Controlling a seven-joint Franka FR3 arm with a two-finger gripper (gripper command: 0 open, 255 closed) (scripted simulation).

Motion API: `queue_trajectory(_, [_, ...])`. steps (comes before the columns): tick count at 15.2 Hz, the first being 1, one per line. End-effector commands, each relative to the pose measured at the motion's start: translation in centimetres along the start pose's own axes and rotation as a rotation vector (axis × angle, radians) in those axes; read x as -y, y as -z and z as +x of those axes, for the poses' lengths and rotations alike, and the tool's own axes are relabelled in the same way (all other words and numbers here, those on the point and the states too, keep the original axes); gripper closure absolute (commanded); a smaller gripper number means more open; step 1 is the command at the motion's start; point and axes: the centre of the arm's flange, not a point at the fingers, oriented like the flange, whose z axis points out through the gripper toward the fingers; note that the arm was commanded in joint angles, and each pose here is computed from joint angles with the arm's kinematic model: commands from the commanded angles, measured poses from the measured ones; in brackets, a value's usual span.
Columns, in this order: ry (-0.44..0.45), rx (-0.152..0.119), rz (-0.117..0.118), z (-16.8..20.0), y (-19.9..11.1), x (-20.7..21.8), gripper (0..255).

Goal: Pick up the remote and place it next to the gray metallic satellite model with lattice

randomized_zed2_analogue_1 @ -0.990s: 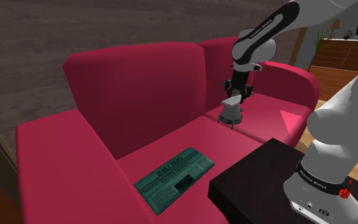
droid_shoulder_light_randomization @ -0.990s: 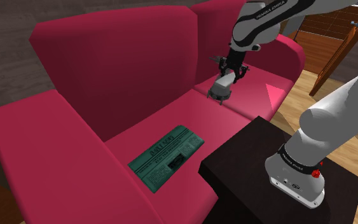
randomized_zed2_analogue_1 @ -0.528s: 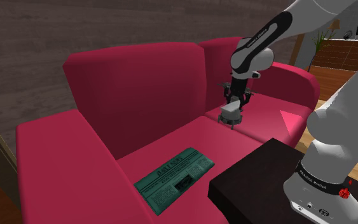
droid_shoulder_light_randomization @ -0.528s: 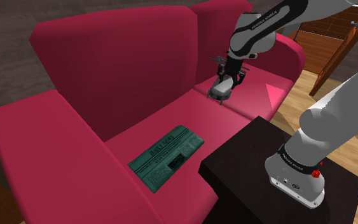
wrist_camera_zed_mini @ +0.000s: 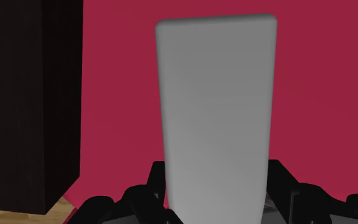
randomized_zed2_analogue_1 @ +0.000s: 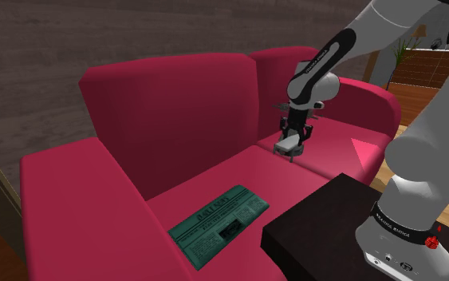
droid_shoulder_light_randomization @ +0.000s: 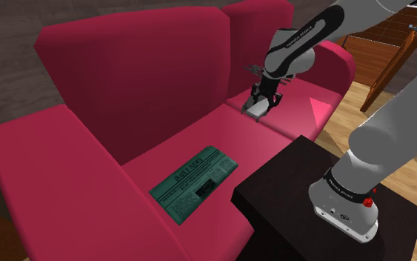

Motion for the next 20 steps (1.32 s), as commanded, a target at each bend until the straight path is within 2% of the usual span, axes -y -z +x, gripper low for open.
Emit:
queue_trajectory(1, [0.0,0.0,0.001,0.0,-1.0,0.0,255])
queue_trajectory(20, [0.0,0.0,0.001,0.0,-11.0,-0.2,255])
